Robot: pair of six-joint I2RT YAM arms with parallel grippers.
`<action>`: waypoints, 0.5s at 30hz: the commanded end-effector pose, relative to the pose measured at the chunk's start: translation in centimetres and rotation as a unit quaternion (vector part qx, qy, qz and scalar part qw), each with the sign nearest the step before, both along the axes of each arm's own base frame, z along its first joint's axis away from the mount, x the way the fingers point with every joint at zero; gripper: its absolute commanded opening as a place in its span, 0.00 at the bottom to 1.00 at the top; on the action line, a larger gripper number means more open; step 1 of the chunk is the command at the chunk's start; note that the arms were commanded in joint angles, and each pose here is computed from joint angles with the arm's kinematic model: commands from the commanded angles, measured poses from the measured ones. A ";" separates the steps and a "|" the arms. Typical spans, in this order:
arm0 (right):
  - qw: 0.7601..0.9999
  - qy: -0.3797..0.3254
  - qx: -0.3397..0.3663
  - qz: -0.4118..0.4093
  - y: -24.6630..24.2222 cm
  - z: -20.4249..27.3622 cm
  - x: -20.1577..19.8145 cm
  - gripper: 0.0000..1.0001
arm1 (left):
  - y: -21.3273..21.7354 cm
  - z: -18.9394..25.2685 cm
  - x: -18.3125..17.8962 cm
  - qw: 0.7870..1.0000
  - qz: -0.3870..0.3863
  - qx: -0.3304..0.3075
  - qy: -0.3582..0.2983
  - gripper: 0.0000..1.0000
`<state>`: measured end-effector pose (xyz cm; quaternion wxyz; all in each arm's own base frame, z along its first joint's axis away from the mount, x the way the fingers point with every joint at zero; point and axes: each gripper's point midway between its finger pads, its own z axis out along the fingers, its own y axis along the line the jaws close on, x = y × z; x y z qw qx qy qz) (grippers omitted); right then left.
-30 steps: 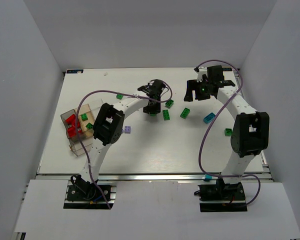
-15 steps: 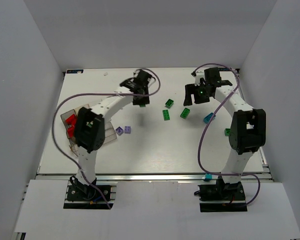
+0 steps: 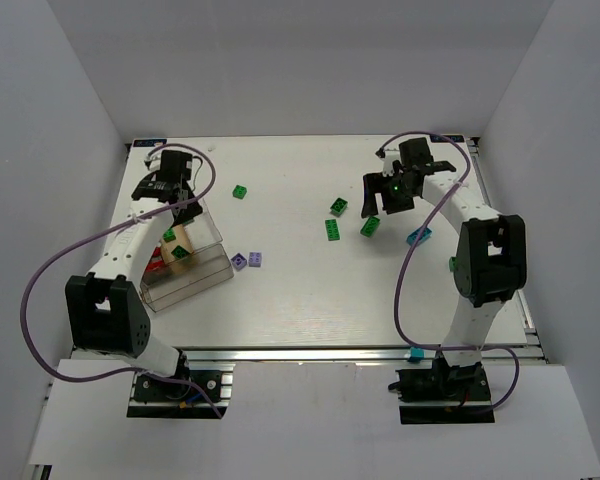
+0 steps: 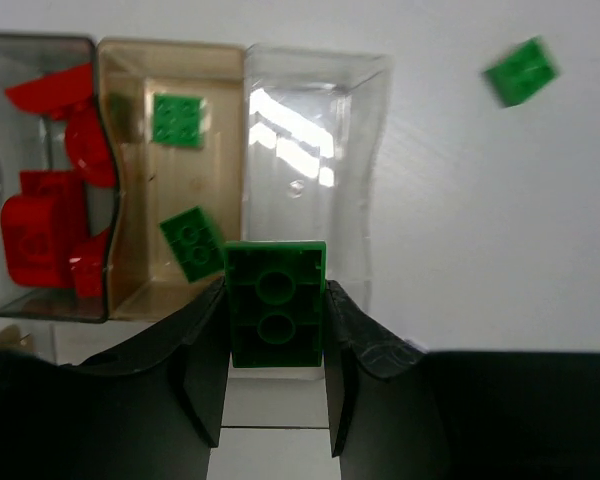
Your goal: Sort the legos into containers by color
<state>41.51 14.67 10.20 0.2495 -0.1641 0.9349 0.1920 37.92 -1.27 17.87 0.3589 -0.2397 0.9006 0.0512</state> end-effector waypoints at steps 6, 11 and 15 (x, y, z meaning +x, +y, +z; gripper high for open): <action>0.999 0.026 -0.028 -0.029 -0.5 -0.9 1.2 0.86 | 5.2 -4.1 -1.8 0.997 0.054 0.017 0.047 0.09; 0.999 0.027 -0.033 -0.026 -0.2 -1.2 1.1 0.87 | 6.3 -6.3 -1.8 0.996 0.064 0.010 0.061 0.20; 0.998 0.035 -0.043 -0.028 -0.3 -2.0 1.0 0.87 | 6.4 -7.2 -1.0 0.996 0.059 0.006 0.067 0.56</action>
